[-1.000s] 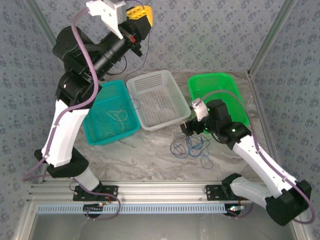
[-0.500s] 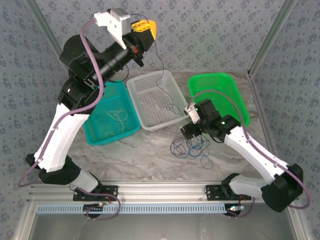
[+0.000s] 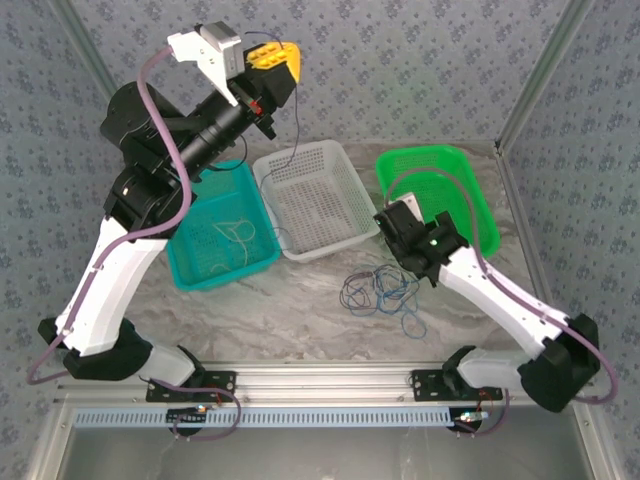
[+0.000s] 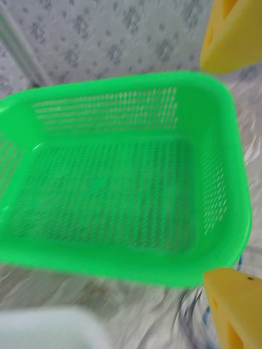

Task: Untangle the cables

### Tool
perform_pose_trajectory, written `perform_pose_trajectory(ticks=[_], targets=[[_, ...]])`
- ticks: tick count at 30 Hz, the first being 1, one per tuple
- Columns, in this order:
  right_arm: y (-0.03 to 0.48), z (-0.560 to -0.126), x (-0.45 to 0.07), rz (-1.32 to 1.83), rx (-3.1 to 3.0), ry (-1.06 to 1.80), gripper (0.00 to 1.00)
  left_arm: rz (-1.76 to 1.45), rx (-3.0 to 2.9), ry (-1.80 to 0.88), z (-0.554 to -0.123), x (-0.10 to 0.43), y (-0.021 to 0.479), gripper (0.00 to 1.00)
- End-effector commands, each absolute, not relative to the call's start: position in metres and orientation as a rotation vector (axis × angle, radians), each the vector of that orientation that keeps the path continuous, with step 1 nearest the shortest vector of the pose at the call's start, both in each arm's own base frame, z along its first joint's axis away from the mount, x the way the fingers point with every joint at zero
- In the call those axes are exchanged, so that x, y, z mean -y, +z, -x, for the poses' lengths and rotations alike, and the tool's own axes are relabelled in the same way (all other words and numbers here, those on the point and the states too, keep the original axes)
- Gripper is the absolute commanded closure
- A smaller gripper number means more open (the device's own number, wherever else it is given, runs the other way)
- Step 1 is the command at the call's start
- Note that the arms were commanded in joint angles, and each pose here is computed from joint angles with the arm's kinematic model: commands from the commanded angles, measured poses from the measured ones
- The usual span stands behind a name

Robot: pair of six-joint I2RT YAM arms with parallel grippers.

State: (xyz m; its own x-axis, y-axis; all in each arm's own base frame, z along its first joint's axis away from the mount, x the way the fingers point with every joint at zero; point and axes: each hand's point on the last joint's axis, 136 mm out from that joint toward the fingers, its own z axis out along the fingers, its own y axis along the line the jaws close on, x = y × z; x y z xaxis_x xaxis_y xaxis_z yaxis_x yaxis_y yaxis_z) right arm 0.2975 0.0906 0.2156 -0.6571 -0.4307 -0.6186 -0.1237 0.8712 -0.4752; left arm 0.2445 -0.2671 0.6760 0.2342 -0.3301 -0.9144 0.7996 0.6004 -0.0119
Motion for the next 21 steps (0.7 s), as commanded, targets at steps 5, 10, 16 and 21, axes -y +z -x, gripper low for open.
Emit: perform_pose_trajectory(ticks=[5,10,16,21], targets=[[0.245,-0.281,-0.198,0.639,-2.029,0.289,0.08,-0.494,-0.992,-0.824,-0.233,0.254,0.696,1.0],[0.248,-0.275,-0.235,0.747,-1.958,0.476,0.06,-0.492,-0.995,-0.831,-0.235,0.256,0.694,1.0],[0.261,-0.286,-0.261,0.784,-1.868,0.554,0.05,-0.487,-0.979,-0.857,-0.233,0.257,0.698,1.0],[0.264,-0.301,-0.282,0.815,-1.816,0.6,0.05,-0.486,-0.952,-0.921,-0.23,0.262,0.704,1.0]])
